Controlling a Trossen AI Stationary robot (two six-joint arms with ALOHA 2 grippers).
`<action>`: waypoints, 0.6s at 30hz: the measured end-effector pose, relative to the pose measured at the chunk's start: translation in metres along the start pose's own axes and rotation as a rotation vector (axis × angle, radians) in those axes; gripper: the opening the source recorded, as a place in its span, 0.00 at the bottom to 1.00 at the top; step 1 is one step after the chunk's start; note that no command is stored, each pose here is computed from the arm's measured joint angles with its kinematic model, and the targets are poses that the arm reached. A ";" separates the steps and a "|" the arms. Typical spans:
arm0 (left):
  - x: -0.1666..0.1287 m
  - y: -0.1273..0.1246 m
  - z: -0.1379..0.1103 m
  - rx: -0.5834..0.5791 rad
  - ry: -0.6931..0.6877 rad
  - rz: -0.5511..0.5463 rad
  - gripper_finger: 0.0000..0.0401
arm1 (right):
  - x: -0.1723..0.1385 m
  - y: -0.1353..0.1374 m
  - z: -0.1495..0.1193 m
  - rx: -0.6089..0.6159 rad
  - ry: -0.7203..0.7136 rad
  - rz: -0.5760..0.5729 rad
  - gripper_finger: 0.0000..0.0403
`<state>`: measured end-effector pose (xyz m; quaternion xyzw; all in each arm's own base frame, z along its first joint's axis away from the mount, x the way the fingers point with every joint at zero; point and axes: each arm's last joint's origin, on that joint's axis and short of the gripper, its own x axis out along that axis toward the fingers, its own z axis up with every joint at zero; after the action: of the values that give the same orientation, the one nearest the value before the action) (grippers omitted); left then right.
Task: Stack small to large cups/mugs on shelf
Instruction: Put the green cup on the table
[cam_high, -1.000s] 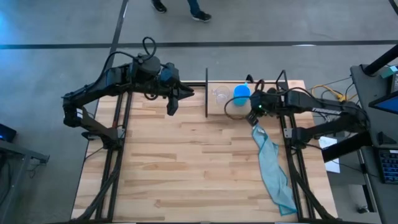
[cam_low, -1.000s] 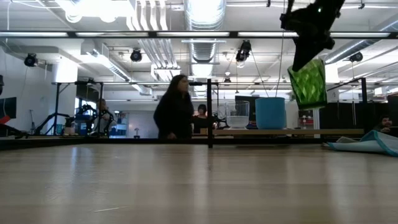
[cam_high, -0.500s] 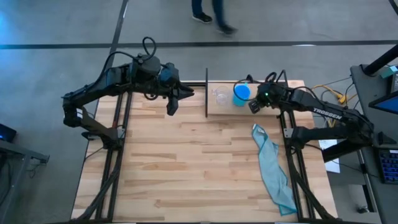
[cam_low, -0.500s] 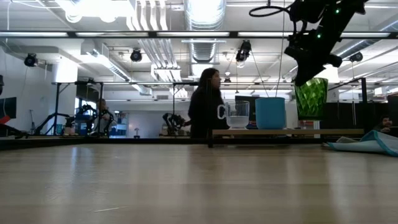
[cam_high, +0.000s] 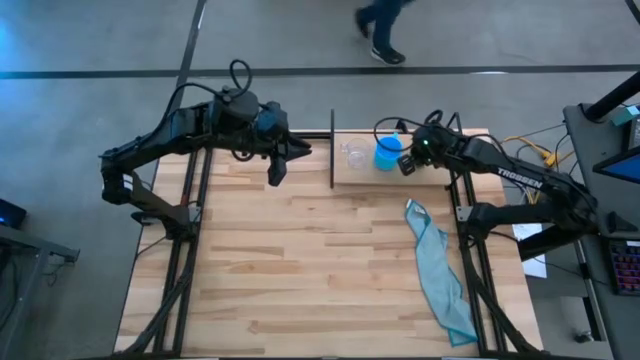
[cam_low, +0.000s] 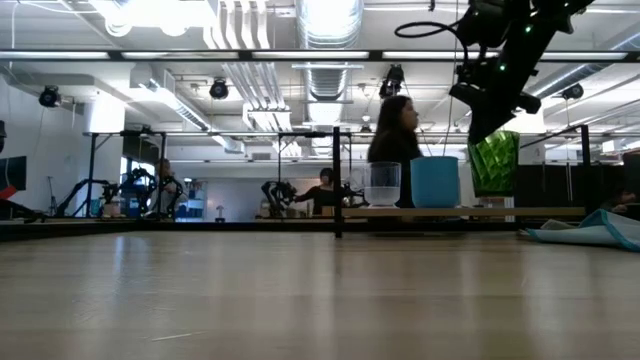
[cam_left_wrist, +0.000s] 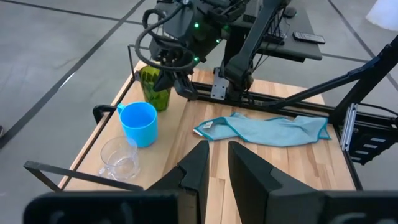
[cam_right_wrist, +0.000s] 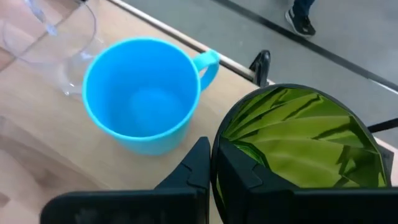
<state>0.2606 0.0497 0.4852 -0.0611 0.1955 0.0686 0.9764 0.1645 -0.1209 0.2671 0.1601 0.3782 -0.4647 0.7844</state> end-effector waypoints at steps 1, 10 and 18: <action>0.000 0.000 0.000 0.000 0.005 0.000 0.11 | 0.002 0.000 0.000 0.000 0.008 -0.005 0.03; 0.000 0.000 -0.002 -0.001 0.016 0.001 0.11 | 0.021 -0.001 0.000 0.002 0.083 -0.020 0.03; 0.000 0.000 -0.002 0.003 0.016 0.001 0.11 | 0.027 -0.007 0.003 0.025 0.097 -0.024 0.03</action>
<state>0.2602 0.0496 0.4838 -0.0602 0.2032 0.0683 0.9749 0.1679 -0.1427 0.2498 0.1874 0.4119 -0.4706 0.7575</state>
